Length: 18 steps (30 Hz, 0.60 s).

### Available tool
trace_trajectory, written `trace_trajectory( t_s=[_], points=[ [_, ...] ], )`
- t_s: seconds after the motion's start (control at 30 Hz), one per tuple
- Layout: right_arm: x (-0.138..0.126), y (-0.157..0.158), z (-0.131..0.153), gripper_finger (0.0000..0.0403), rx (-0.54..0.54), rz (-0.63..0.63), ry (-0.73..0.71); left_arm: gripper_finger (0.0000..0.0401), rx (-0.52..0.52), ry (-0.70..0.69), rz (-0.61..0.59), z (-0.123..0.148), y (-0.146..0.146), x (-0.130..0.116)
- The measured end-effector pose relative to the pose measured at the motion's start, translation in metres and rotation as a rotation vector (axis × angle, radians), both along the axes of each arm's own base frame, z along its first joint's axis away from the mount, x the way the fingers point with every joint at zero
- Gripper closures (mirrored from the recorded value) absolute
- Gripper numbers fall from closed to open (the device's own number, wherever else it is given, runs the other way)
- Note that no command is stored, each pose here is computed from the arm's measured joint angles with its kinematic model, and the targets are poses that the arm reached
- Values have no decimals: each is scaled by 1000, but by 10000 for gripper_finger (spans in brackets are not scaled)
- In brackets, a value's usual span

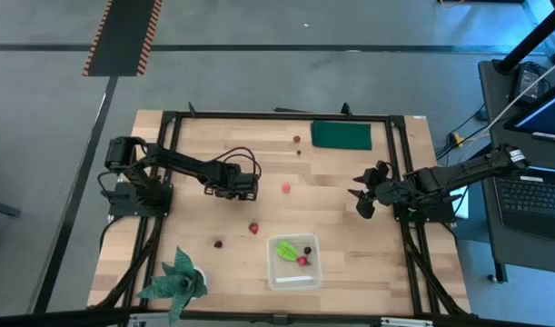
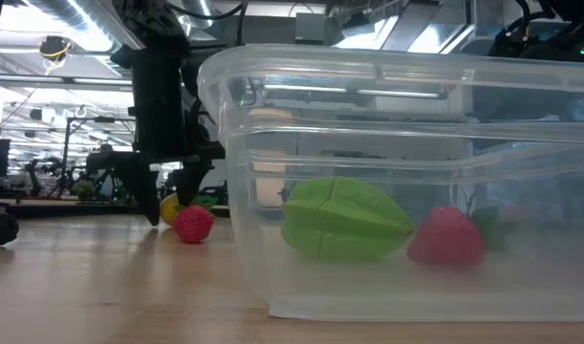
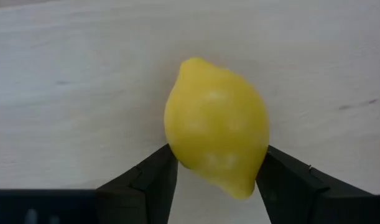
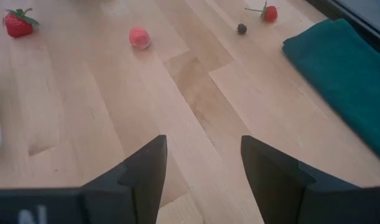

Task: Pick and placing Produce into tupperware
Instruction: Put the yellow lemon into the transparent bin

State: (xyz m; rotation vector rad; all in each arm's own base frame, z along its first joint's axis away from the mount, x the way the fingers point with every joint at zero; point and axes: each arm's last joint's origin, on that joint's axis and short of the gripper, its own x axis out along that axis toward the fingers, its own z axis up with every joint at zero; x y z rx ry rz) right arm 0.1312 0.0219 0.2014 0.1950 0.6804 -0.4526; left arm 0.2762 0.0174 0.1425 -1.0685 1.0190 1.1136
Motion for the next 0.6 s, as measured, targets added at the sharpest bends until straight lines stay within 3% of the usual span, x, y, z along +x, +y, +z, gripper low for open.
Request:
trace_trajectory(
  t_s=[0.6],
  points=[
    [0,0,0,195,2,0,0,206,4,-66,52,1,15,5]
  ],
)
